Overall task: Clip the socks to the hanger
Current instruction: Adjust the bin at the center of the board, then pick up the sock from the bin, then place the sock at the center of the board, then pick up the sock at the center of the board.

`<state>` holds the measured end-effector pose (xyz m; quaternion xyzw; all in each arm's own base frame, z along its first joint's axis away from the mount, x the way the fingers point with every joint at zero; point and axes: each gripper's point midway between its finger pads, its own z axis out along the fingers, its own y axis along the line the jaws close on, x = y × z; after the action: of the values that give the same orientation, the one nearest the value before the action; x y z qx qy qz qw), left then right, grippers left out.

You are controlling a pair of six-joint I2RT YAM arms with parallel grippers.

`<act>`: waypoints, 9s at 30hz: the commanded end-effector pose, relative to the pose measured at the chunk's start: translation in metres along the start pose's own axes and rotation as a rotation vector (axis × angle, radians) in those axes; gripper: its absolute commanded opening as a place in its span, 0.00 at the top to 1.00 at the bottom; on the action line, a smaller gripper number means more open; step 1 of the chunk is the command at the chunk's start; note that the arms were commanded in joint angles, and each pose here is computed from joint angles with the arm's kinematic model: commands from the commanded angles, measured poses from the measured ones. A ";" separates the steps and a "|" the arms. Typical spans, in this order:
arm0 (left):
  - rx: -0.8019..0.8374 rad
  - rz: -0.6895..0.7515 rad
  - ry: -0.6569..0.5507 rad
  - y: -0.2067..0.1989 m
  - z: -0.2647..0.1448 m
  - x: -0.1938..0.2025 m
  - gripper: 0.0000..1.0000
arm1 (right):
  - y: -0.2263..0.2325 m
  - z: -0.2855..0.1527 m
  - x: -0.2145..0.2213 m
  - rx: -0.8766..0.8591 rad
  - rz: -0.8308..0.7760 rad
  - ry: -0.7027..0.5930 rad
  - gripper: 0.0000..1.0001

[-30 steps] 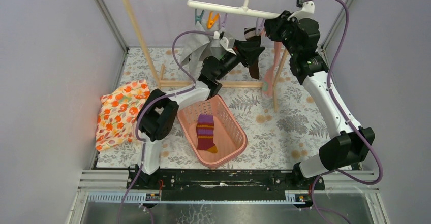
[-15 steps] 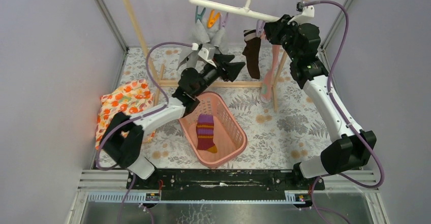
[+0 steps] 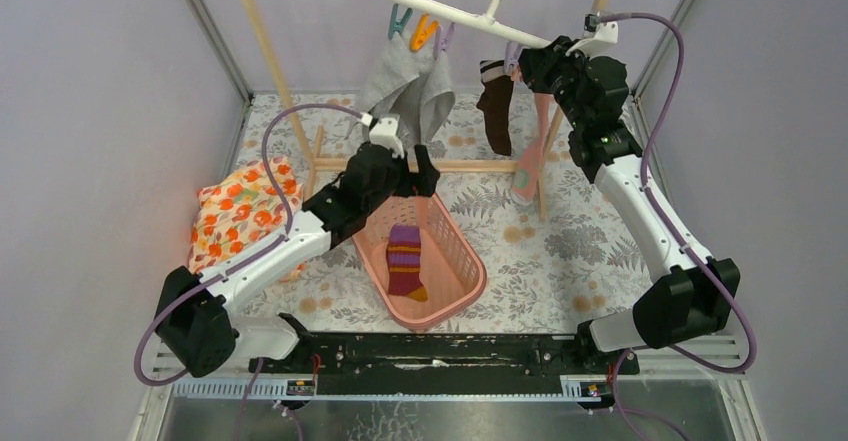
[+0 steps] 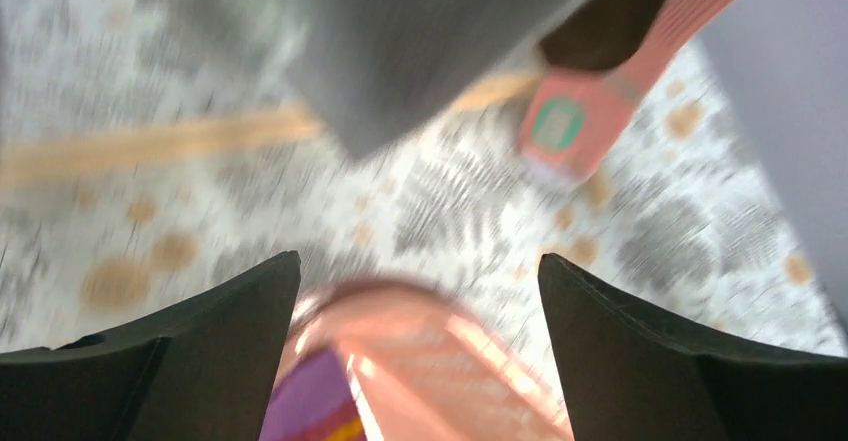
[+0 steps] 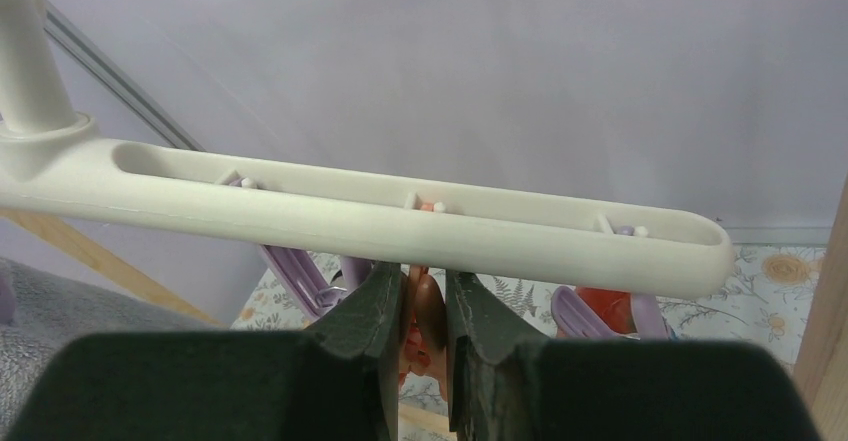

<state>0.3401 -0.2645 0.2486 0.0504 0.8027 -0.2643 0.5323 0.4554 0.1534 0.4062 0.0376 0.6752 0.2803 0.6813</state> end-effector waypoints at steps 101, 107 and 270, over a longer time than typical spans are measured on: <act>-0.615 -0.067 0.737 0.119 0.003 0.263 0.21 | -0.036 0.008 0.099 -0.031 0.133 0.215 1.00; -0.595 -0.066 0.711 0.113 0.006 0.256 0.81 | -0.042 0.007 0.097 -0.019 0.131 0.214 1.00; -0.339 -0.036 0.493 0.009 0.087 0.210 0.27 | -0.059 0.001 0.120 -0.040 0.204 0.259 1.00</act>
<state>0.3157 -0.3442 0.0272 0.0886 0.9438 -0.1094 0.2992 0.4652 0.1533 0.3914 0.0259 0.6155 0.3882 0.6855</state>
